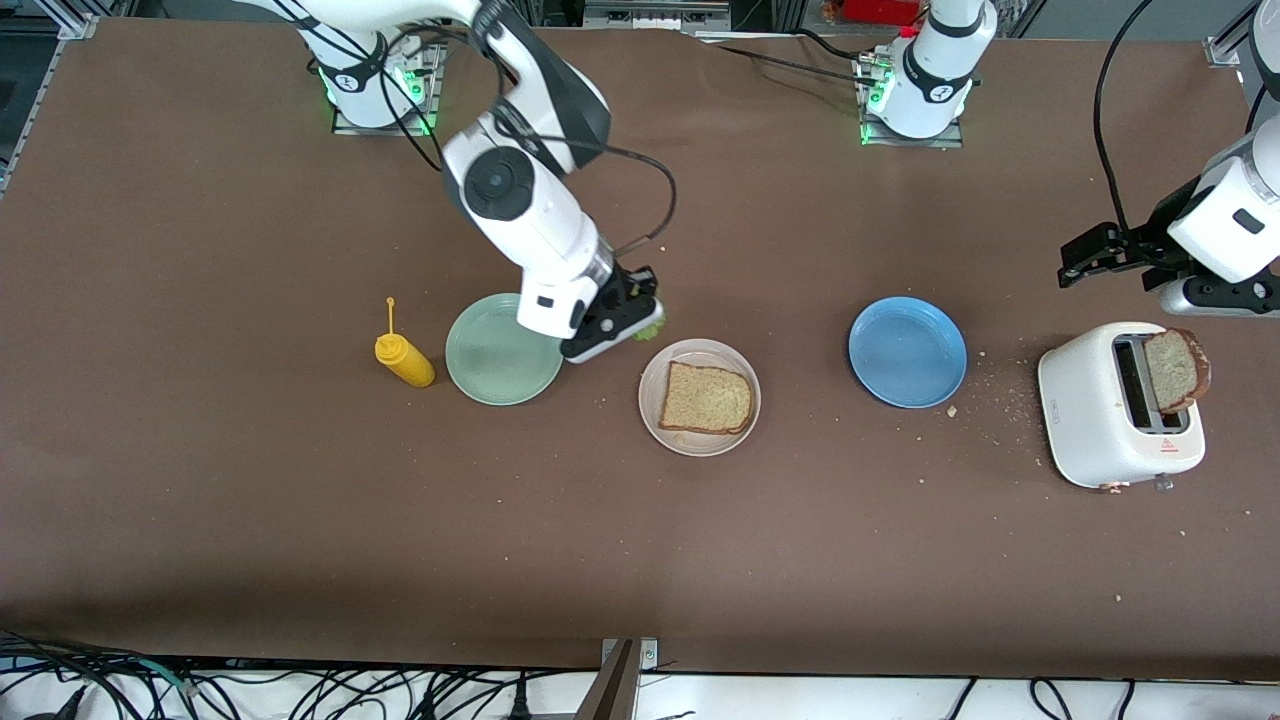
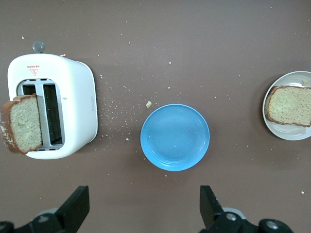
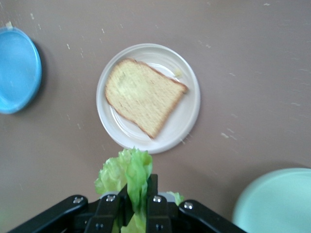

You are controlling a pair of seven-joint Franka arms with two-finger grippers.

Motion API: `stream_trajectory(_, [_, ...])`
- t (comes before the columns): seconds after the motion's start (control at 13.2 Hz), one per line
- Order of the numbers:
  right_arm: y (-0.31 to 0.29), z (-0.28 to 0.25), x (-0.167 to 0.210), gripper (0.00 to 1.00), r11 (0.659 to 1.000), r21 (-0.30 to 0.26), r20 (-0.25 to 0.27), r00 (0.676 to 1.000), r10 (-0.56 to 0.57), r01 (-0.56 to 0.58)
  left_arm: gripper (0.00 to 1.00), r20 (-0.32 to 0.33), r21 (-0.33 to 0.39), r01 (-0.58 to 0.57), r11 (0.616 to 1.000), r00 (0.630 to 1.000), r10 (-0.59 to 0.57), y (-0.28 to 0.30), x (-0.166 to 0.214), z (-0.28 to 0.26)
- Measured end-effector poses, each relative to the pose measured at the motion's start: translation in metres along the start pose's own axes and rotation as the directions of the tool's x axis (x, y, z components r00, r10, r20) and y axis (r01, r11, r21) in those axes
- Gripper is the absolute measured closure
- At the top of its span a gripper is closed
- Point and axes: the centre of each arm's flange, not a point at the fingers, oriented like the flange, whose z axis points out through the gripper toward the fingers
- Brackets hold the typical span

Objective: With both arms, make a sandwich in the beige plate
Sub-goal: 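Lift the lettuce leaf with the right gripper and carry it to the bread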

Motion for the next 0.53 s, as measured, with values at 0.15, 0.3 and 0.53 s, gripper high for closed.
stream_trajectory(0.15, [-0.010, 0.036, -0.003, 0.89, 0.999, 0.027, -0.048, 0.998, 0.031, -0.030, 0.00, 0.000, 0.000, 0.000, 1.000, 1.000, 0.000, 0.000, 0.000, 0.000])
stream_trajectory(0.3, [-0.014, 0.057, -0.004, 0.89, 0.997, 0.043, -0.075, 0.995, 0.061, -0.057, 0.00, 0.000, 0.000, 0.000, 1.000, 1.000, 0.000, 0.000, 0.000, 0.000])
stream_trajectory(0.53, [-0.018, 0.076, 0.001, 0.89, 0.994, 0.066, -0.111, 0.990, 0.092, -0.085, 0.00, 0.000, 0.000, 0.000, 1.000, 1.000, 0.000, 0.000, 0.000, 0.000])
